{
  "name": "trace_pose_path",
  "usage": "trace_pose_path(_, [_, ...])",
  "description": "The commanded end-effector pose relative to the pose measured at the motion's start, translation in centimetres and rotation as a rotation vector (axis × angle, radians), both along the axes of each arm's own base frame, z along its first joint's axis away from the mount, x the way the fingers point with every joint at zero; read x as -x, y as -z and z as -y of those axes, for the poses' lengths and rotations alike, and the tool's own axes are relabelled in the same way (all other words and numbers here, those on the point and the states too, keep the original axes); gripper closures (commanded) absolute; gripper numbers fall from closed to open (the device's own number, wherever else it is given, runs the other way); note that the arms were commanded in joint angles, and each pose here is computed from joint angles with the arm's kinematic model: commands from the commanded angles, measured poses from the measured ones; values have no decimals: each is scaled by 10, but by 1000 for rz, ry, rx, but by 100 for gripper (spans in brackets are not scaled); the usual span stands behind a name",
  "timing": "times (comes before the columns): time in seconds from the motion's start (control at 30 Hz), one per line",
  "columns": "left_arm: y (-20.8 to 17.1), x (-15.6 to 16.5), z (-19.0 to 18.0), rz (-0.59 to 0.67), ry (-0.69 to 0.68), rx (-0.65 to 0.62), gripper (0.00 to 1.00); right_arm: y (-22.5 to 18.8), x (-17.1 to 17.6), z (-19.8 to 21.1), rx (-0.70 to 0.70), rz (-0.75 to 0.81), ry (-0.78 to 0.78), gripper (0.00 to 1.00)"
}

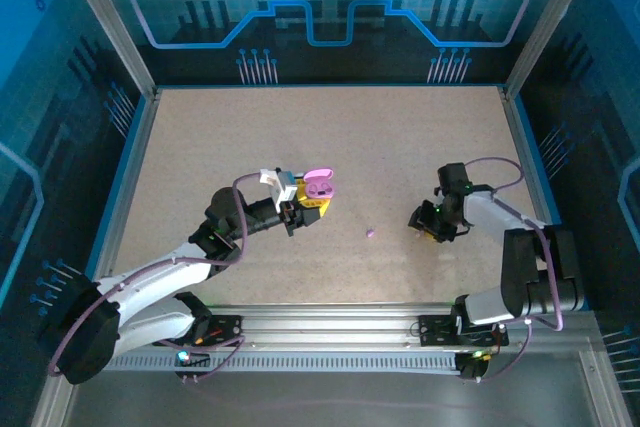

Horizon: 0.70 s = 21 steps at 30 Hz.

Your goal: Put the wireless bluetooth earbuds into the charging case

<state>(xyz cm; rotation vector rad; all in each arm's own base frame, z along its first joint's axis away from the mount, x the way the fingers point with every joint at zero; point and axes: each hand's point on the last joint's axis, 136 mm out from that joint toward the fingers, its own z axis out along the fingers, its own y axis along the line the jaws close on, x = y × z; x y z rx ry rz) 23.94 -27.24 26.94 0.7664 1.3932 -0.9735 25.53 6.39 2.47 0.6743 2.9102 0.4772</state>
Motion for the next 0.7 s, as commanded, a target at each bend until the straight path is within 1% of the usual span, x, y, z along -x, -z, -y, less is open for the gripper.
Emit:
trace_pose_path(0.0, [-14, -1, 0, 40, -7, 20, 63, -4, -14, 1, 11, 28, -31, 58])
trace_pose_path(0.23, [-14, -1, 0, 40, -10, 19, 63, 0, -22, -6, -1, 6, -77, 61])
trace_pose_path(0.47, [-13, 0, -1, 37, -10, 17, 63, 0, -17, 0, 94, -36, -133, 63])
trace_pose_path(0.67, [-14, 0, 0, 36, -6, 17, 63, 7, -9, 2, 121, -91, -167, 62])
